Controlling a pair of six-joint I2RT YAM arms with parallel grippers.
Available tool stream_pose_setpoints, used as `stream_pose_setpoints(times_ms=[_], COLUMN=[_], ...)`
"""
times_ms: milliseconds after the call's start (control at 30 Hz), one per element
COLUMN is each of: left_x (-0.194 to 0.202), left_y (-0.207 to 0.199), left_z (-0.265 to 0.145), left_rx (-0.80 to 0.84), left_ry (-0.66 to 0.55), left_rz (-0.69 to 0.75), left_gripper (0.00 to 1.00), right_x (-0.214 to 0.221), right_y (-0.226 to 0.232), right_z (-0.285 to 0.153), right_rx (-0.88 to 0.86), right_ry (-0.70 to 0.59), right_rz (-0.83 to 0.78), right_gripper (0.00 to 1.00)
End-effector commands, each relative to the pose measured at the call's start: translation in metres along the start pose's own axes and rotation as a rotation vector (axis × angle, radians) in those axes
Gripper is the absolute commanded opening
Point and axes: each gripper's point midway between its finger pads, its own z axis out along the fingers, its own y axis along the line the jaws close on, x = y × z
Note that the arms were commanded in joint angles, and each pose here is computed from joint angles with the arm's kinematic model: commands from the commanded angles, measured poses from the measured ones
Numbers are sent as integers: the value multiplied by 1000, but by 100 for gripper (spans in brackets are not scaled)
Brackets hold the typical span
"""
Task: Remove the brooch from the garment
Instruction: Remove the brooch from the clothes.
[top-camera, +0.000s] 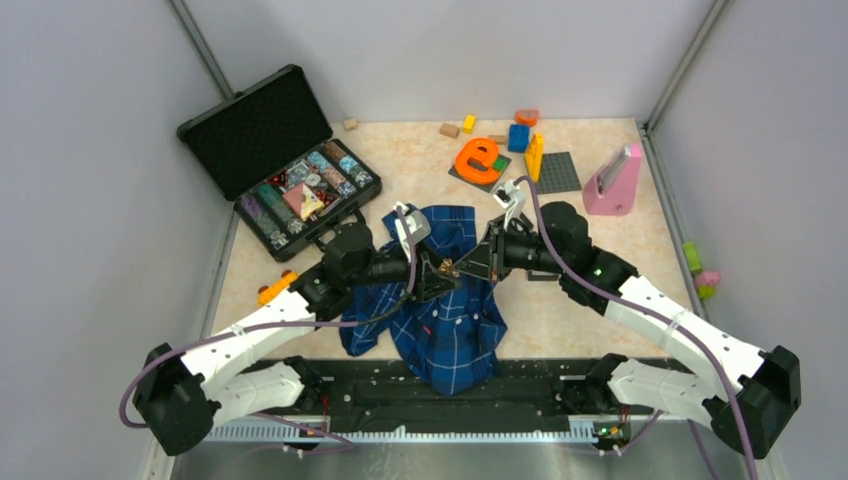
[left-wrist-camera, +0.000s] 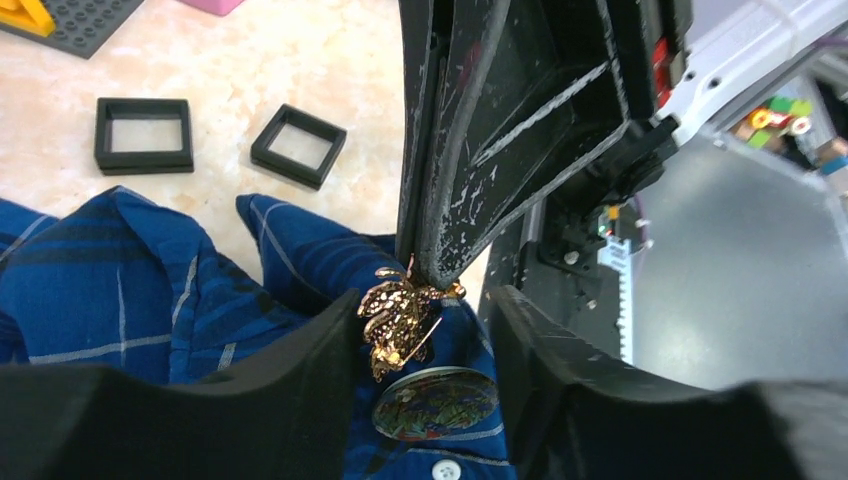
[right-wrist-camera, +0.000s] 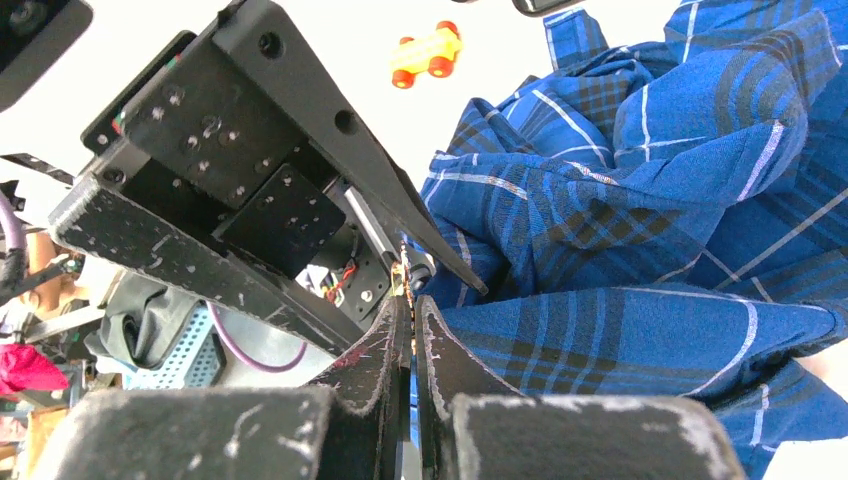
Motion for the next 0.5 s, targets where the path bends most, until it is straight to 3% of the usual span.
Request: stream_pose_setpoints(times_ms=[0,133,333,467], left_x=[-9,-7,5,3], left_y=[6,13,17,15], left_z=[1,-2,-3,-3], left_rx=[-67,-130,-173,-169], left_ry=[27,65,137,130], left_rz=[80,110,117,121], left_gripper=[48,42,22,21], right_x=[-31,-33,-34,-35], right_y=[17,14,12,13], right_z=[-8,-10,-11,-13], right_rx=[-22,-1,15,15], right_ry=[-87,-91,-91,-91], right_rz=[-55,-63,-68,-68], right_gripper=[0,0,0,0])
